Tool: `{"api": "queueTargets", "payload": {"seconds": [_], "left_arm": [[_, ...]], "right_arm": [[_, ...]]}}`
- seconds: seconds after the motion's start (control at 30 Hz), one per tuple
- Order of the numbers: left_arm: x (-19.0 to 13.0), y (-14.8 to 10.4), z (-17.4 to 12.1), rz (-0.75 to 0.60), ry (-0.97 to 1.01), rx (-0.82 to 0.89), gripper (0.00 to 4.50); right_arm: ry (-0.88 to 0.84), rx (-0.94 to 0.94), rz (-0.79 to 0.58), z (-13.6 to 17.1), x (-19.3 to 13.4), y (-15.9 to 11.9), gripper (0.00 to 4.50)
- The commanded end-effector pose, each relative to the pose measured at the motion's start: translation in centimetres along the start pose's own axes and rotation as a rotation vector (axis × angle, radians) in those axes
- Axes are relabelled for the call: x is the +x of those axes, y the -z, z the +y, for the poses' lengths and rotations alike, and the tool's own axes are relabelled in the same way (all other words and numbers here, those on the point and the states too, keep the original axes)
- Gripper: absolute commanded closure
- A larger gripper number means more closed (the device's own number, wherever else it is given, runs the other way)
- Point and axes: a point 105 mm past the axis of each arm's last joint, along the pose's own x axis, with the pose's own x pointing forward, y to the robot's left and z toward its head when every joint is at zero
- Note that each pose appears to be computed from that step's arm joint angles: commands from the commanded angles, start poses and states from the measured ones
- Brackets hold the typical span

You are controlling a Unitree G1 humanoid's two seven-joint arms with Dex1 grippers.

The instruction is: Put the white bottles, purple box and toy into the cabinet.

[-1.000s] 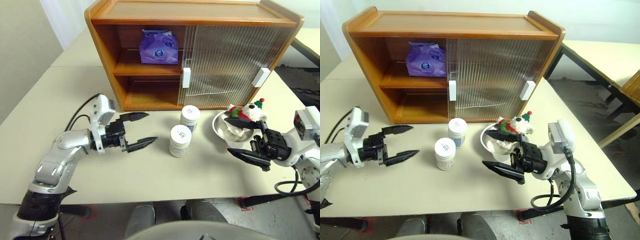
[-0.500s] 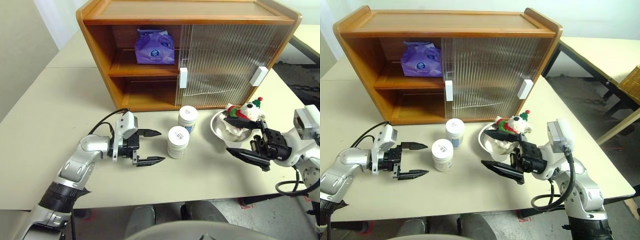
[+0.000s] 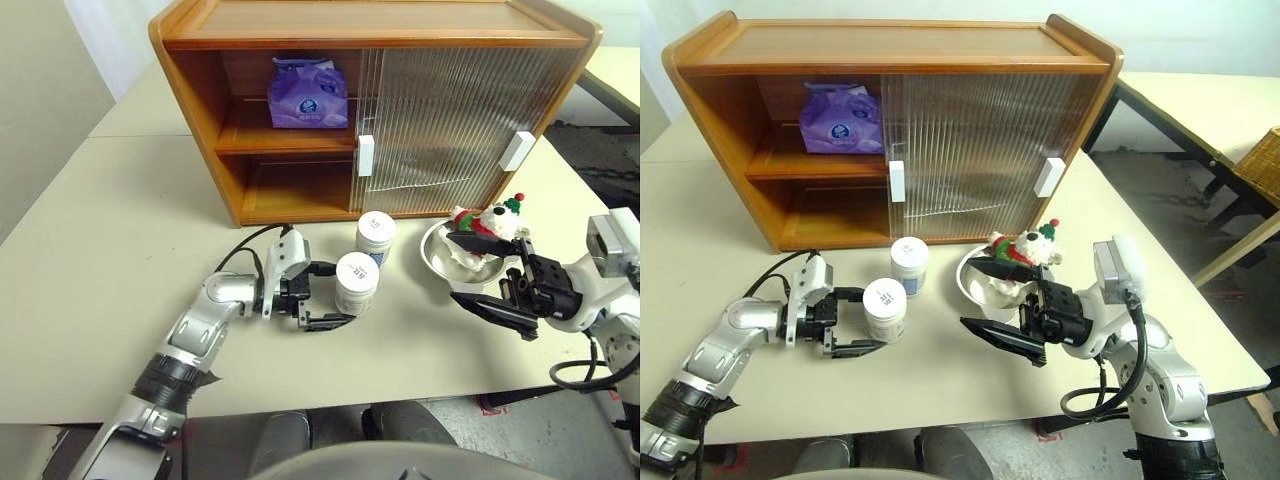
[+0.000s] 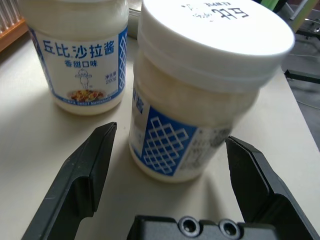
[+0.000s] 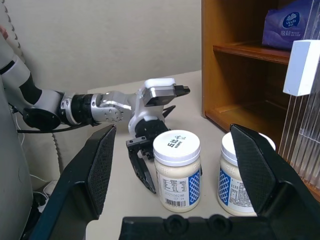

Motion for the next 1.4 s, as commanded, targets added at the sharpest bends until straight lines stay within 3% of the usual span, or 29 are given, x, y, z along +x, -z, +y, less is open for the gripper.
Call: {"api": "queueTargets", "payload": {"seconds": [0.03,0.2,0.33,0.37,0.57,0.77,1.07,1.4], "left_arm": [[0.7,0.7,-0.2,0.027,0.022,0.007,0.02],[1.7,1.1,0.0,0.045,0.024,0.0,0.02],[1.9,0.9,0.7,0.006,-0.02,-0.045,1.3],[1.9,0.8,0.7,-0.008,-0.025,-0.054,1.36],[0.9,0.8,0.8,-0.029,-0.061,-0.055,1.36],[-1.7,0.1,1.7,-0.055,-0.228,-0.043,1.36],[-6.5,-2.0,7.3,-0.106,-0.733,-0.049,1.36],[-6.1,-2.0,11.1,-0.077,-0.967,-0.111,1.36]], "right_arm": [[-0.006,-0.003,0.007,0.3,0.2,0.1,0.0],[0.001,-0.008,0.007,0.2,0.2,-0.1,0.0],[0.005,-0.005,0.009,0.2,0.2,0.0,0.0],[0.006,-0.003,0.009,0.2,0.2,0.0,0.0],[0.008,0.004,0.012,0.3,0.2,0.3,0.0],[0.009,0.004,0.011,0.0,0.1,0.4,0.0],[-0.011,0.01,0.003,-0.2,0.4,0.6,0.0],[-0.023,0.006,0.005,-0.5,0.1,0.6,0.0]]}}
